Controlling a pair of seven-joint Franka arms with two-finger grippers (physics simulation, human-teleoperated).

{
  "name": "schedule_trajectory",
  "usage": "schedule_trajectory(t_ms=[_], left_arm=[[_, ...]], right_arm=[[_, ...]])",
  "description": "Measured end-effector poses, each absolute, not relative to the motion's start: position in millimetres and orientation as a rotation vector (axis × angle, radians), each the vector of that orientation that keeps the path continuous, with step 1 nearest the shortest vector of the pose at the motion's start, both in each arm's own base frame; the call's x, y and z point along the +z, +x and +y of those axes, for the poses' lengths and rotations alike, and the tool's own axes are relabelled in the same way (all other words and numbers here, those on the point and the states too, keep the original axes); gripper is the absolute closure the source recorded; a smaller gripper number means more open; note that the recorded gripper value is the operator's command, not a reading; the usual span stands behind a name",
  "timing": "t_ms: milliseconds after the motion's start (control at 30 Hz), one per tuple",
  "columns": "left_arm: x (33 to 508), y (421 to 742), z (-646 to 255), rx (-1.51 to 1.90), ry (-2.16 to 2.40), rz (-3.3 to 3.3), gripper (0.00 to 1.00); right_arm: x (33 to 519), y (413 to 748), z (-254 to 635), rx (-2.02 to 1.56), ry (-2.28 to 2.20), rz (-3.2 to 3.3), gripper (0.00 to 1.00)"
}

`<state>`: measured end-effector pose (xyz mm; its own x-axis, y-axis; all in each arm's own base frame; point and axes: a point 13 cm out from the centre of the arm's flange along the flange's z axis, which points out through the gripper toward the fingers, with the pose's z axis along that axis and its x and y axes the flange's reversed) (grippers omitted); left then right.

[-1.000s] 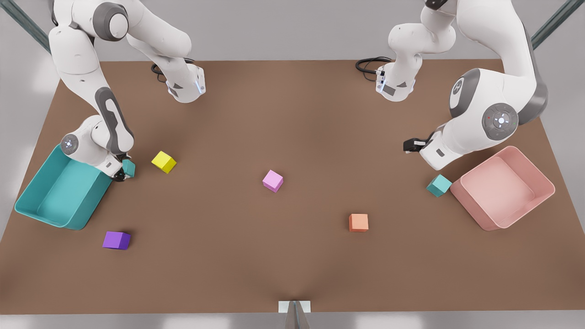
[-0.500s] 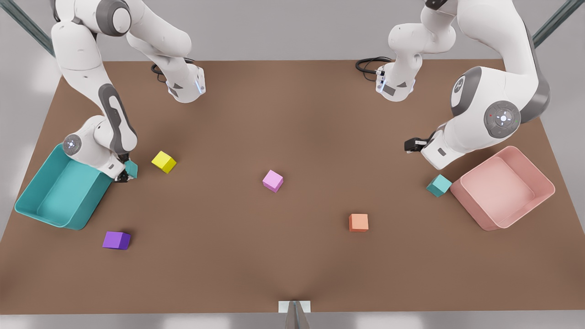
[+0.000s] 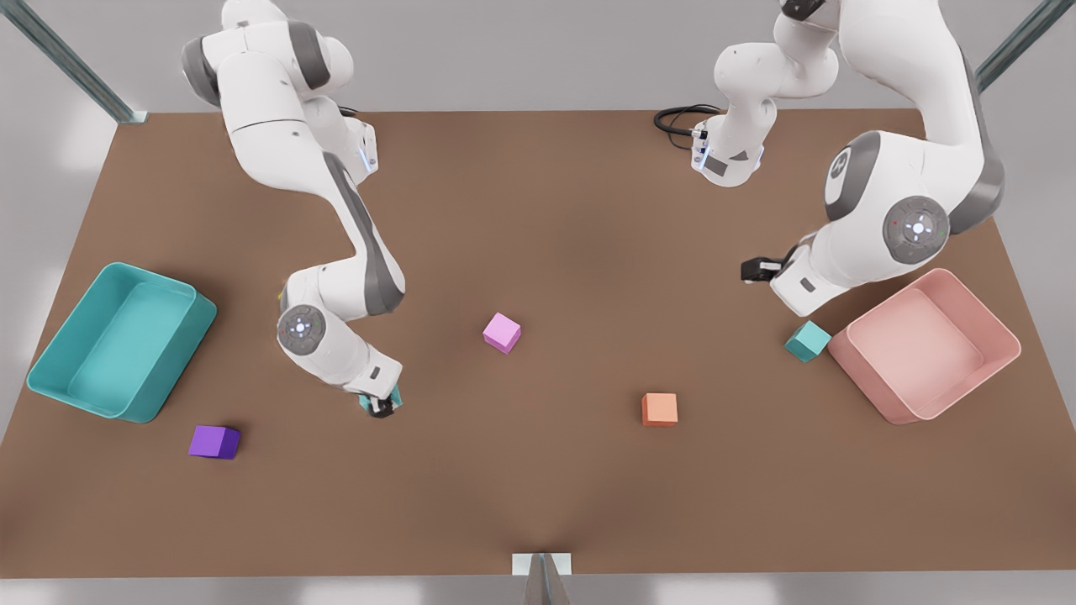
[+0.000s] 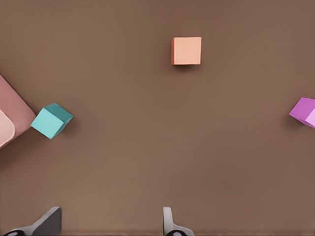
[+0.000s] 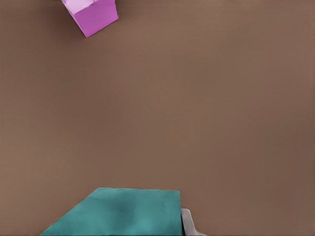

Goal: Stack the two blue cubes on top of each other

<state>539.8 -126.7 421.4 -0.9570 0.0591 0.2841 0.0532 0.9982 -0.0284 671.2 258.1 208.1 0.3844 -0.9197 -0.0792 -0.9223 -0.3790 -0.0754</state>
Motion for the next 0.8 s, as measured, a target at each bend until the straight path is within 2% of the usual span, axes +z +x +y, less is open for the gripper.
schedule_trajectory(t_ms=[167, 300, 367, 400, 433, 533, 633, 700, 800], left_arm=[[375.4, 549.1, -75.8, 0.007, 0.08, -2.771, 0.0], [287.5, 528.6, 23.4, -0.057, 0.392, -2.674, 0.0], [242.5, 516.6, 39.7, -0.078, 0.51, -2.655, 0.0], [225.8, 516.4, 41.8, -0.089, 0.568, -2.665, 0.0], [215.0, 521.2, 43.1, -0.098, 0.624, -2.684, 0.0], [184.0, 538.6, 56.3, -0.117, 0.799, -2.716, 0.0], [159.8, 537.6, 75.1, -0.103, 0.982, -2.704, 0.0], [144.5, 532.7, 81.0, -0.075, 1.088, -2.685, 0.0], [137.7, 538.6, 81.0, -0.045, 1.193, -2.686, 0.0]], right_arm=[[167.5, 672.7, 409.3, 0.038, -2.491, 1.712, 0.49], [141.7, 649.5, 483.6, 0.043, -2.425, 1.793, 0.49], [120.8, 641.0, 500.1, 0.052, -2.377, 1.864, 0.46], [112.2, 639.2, 506.4, 0.052, -2.348, 1.897, 0.15], [107.5, 638.3, 511.3, 0.05, -2.315, 1.929, 0.0], [104.2, 638.5, 518.6, 0.048, -2.214, 2.024, 0.0], [106.5, 640.2, 520.2, 0.053, -2.121, 2.109, 0.0], [130.2, 648.2, 513.6, 0.059, -2.051, 2.163, 0.0], [257.8, 719.4, 391.3, 0.055, -1.779, 2.359, 0.0]])
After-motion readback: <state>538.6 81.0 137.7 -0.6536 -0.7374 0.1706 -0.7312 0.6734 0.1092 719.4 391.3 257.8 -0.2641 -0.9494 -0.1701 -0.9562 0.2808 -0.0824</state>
